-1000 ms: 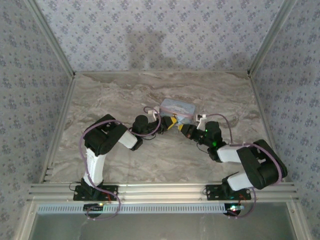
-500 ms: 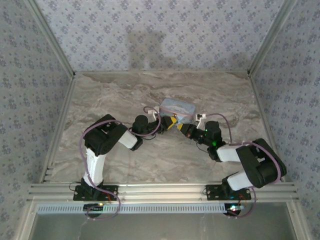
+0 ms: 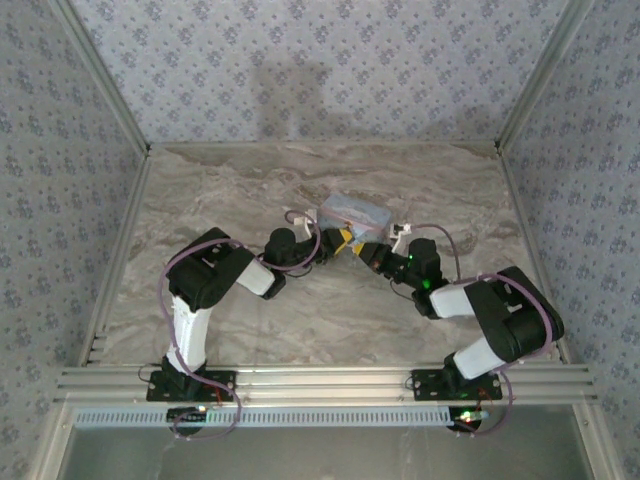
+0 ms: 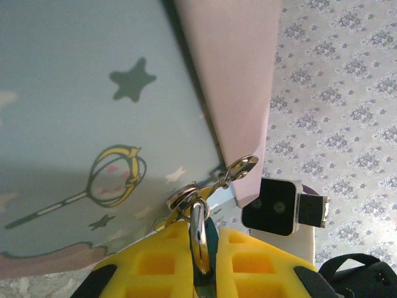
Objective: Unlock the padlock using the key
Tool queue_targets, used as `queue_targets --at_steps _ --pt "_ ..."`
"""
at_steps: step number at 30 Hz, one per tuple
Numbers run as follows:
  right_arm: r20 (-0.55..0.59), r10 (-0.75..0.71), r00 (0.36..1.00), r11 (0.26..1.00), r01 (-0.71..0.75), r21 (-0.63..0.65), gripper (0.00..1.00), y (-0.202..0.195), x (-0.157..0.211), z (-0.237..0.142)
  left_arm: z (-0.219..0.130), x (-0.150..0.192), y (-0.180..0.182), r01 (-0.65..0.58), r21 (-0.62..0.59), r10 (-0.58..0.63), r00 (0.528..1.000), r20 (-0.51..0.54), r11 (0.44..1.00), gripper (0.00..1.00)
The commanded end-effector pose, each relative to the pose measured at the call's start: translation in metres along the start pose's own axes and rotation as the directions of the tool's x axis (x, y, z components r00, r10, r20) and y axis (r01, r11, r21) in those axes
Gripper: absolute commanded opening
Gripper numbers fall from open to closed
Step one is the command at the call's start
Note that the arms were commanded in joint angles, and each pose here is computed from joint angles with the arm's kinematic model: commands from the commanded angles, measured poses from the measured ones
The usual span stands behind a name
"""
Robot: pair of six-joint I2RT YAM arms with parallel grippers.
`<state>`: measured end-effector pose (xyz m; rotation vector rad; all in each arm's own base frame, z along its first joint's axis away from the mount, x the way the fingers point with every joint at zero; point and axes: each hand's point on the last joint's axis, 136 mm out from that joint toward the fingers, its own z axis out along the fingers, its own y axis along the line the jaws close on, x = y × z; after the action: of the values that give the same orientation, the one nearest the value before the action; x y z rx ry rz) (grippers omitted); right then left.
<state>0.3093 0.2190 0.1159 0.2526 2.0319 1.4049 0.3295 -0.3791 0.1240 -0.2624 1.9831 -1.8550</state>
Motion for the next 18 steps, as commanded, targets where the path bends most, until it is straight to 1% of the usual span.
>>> queue_targets --at_steps 1,5,10,15,18 --pt "0.068 -0.013 0.998 1.000 0.015 -0.026 0.00 0.0120 -0.0213 0.0027 0.0070 0.0244 -0.0294 -0.039 0.110 0.051 0.993 -0.104 0.993 0.03" --pt "0.071 -0.017 0.997 1.000 0.017 0.007 0.00 0.0072 -0.0243 -0.0008 0.0073 0.0247 -0.0304 -0.040 0.113 0.053 0.993 -0.107 0.993 0.03" --pt "0.080 -0.015 0.997 1.000 0.014 0.017 0.00 0.0051 -0.0293 -0.0043 0.0083 0.0245 -0.0319 -0.041 0.118 0.054 0.993 -0.109 0.992 0.03" --pt "0.054 -0.010 0.999 1.000 0.010 -0.004 0.00 0.0108 -0.0269 0.0004 0.0086 0.0246 -0.0331 -0.042 0.121 0.055 0.992 -0.110 0.992 0.03" --pt "0.064 0.033 0.997 0.999 -0.031 -0.022 0.00 0.0115 -0.0292 0.0010 0.0093 0.0251 -0.0349 -0.045 0.125 0.059 0.992 -0.110 0.991 0.03"
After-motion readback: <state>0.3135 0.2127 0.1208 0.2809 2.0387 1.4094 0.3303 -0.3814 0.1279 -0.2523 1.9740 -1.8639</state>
